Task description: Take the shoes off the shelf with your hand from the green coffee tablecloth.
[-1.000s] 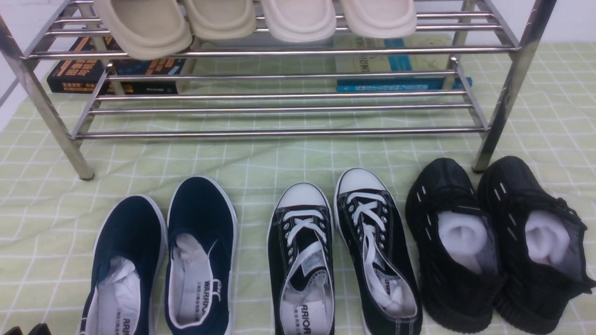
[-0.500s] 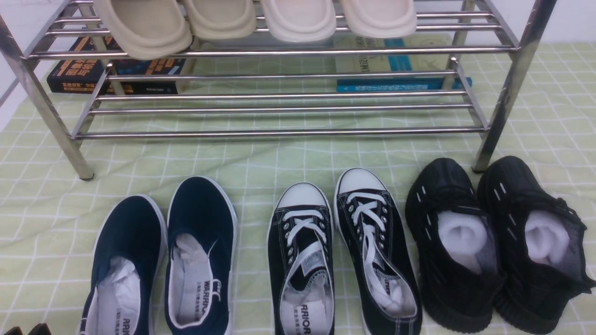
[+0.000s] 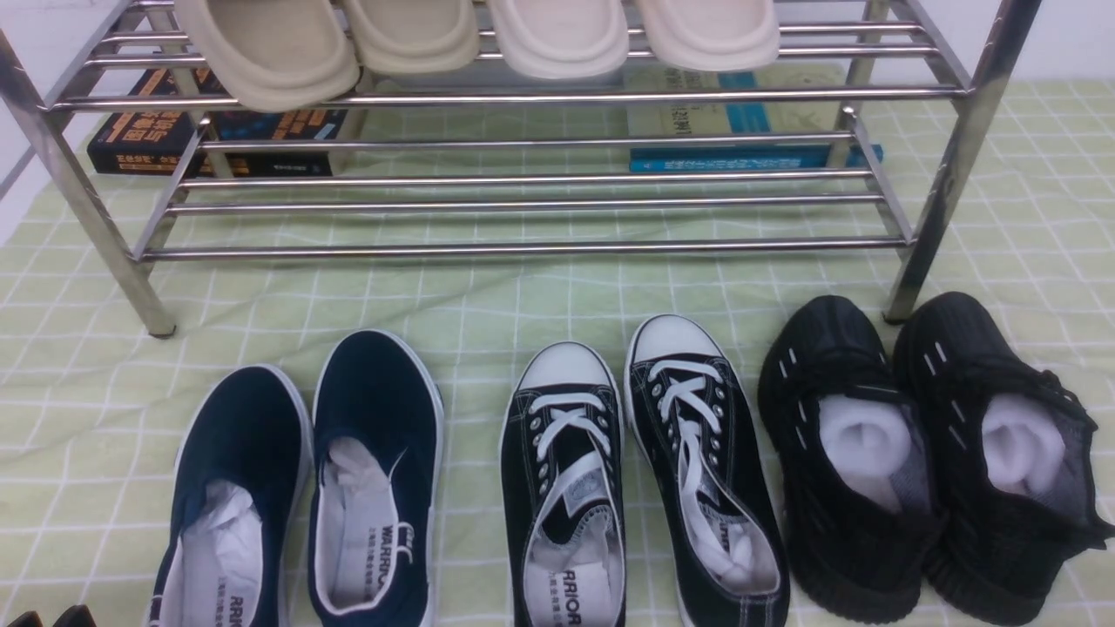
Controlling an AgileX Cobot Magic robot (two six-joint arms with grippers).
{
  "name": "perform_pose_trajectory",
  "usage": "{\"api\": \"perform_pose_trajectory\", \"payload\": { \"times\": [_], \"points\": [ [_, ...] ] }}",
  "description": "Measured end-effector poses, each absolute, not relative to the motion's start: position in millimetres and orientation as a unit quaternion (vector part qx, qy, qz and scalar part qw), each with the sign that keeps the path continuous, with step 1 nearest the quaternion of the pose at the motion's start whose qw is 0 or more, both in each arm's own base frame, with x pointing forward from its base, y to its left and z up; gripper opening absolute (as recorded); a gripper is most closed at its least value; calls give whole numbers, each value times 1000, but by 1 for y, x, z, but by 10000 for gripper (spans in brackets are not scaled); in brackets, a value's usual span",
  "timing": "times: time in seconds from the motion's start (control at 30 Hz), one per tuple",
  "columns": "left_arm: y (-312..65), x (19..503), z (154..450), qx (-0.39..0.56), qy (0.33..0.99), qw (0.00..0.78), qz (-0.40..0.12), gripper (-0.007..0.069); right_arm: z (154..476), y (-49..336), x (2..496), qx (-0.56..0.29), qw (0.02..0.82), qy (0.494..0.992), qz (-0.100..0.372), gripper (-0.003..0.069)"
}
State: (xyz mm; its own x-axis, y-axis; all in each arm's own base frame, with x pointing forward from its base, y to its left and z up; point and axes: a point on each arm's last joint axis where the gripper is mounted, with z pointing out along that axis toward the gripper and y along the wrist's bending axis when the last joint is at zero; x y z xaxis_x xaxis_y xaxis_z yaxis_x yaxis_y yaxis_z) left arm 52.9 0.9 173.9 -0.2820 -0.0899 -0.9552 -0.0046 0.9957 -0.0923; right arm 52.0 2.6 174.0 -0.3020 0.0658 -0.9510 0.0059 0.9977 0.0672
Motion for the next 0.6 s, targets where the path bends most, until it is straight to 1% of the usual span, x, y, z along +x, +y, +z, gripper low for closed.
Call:
{"api": "perform_pose_trajectory", "payload": {
  "times": [0.6],
  "points": [
    [1, 53, 174, -30, 800, 598, -36, 239, 174, 3, 52, 22, 590, 806, 25, 80]
  ]
}}
